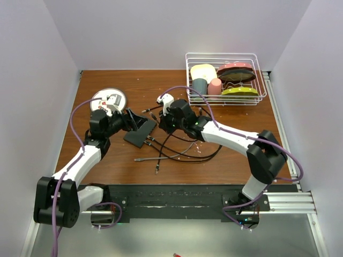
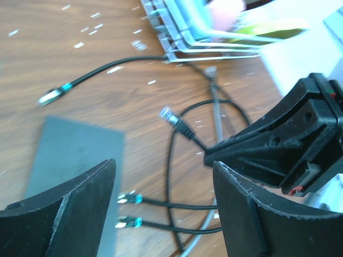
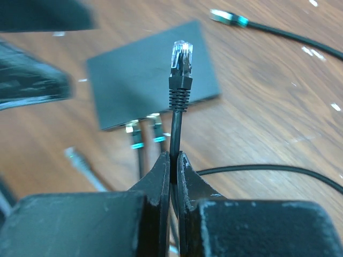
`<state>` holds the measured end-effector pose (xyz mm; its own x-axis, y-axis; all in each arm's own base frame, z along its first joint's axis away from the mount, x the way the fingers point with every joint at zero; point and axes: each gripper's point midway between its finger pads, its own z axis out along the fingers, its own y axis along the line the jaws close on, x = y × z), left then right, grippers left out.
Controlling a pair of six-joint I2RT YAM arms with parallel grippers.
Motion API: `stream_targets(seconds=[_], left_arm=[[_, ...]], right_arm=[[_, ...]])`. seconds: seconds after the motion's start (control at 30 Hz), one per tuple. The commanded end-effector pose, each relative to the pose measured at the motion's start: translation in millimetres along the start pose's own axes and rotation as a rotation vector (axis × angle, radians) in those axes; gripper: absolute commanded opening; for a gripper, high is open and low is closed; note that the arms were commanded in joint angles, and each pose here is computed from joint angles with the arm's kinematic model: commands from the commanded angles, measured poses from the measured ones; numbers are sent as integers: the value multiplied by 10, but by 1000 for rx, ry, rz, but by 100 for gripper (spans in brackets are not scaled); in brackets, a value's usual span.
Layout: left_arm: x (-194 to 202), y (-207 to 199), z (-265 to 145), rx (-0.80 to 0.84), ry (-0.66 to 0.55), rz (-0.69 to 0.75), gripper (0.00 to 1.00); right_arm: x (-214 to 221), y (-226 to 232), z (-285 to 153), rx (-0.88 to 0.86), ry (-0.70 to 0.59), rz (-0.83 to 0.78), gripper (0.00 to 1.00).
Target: Insert the plug into the switch port
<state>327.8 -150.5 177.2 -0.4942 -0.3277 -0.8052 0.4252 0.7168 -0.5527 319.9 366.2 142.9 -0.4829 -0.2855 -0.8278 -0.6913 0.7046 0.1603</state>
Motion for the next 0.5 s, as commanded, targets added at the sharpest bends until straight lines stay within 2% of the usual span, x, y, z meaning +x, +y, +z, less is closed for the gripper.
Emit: stream_targets(seconds=[0.0, 0.33, 0.47], left_arm=[[-144, -361, -49, 169, -48, 27, 77], [-155, -484, -98, 229, -62, 15, 74], [-125, -461, -66, 231, -53, -5, 69]], right_arm=[[-102, 231, -132, -146, -74, -46, 0], [-237, 431, -360, -254, -135, -76, 0], [-258, 462, -395, -270, -140, -80, 0]])
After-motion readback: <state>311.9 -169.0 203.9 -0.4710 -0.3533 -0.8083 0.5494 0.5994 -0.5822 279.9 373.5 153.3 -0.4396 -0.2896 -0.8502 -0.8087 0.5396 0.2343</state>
